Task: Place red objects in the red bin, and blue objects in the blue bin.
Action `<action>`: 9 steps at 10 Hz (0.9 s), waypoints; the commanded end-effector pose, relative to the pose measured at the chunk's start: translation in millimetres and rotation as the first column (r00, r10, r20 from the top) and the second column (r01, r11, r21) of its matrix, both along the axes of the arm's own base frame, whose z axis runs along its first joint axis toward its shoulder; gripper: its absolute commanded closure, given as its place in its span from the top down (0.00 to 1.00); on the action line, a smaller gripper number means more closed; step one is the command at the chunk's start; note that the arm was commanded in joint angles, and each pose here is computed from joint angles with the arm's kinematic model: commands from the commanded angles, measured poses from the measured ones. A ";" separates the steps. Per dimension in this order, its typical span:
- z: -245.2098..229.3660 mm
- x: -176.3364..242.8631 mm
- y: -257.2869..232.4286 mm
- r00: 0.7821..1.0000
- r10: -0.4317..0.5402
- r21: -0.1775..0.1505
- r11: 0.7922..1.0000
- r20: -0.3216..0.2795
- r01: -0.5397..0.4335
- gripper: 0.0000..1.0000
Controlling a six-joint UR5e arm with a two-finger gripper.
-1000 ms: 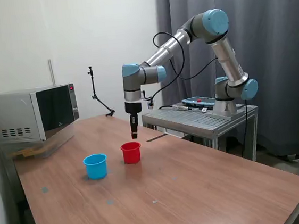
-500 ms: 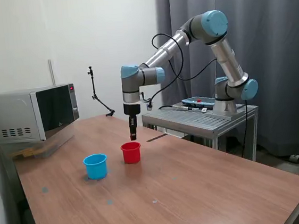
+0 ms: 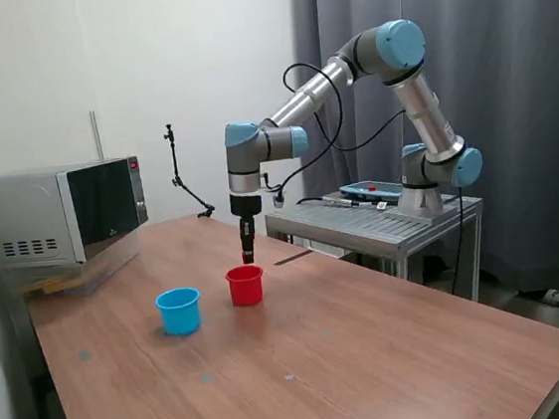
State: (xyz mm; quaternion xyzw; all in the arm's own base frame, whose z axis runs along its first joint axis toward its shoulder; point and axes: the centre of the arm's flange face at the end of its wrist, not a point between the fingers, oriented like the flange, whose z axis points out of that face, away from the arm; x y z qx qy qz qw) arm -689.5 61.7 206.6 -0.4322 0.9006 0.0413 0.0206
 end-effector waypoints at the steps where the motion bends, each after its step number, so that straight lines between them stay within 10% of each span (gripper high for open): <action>1: -4.5 -0.8 0.2 1.000 0.000 -0.002 1.000 0.005 0.000 0.00; 3: -2.5 -2.1 0.5 1.000 0.000 -0.001 1.000 0.000 0.000 0.00; 4: -2.5 -2.1 0.6 1.000 0.000 -0.001 1.000 0.000 0.000 1.00; 9: -3.4 -2.4 -0.4 1.000 0.002 -0.001 1.000 0.000 -0.002 1.00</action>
